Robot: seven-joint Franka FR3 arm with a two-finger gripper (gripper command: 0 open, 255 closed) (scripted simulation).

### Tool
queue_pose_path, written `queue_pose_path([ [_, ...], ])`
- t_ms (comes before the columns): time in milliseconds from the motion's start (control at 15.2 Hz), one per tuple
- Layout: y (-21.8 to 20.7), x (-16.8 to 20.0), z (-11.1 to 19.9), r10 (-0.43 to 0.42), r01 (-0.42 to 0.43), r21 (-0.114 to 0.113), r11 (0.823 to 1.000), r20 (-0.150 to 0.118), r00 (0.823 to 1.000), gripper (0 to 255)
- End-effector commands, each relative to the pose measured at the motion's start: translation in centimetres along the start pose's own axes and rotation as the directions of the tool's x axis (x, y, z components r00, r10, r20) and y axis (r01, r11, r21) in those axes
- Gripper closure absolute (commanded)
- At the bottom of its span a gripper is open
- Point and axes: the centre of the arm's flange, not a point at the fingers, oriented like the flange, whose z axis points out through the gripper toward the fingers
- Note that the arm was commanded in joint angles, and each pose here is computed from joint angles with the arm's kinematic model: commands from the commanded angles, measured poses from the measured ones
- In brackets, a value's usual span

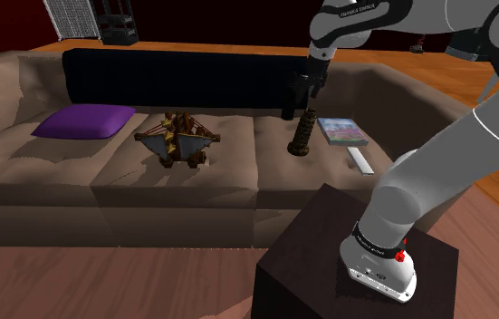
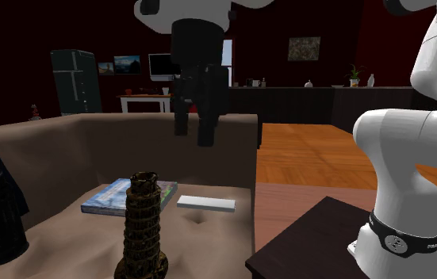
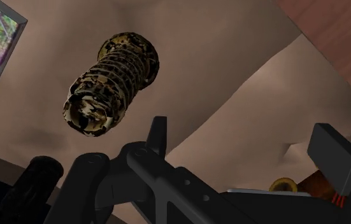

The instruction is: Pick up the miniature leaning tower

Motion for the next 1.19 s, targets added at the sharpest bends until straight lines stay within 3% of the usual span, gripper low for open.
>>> queue_pose_path([
  [0, 2.3, 1.2, 1.3, 0.003, -0.003, 0.000, 1.000, 0.007, 1.000, 0],
  [660, 13.2, 5.6, 7.9, 0.020, -0.020, 0.007, 1.000, 0.045, 0.999, 0],
  [1122, 13.8, 5.4, 11.3, 0.021, -0.021, 0.007, 1.000, 0.046, 0.999, 0],
])
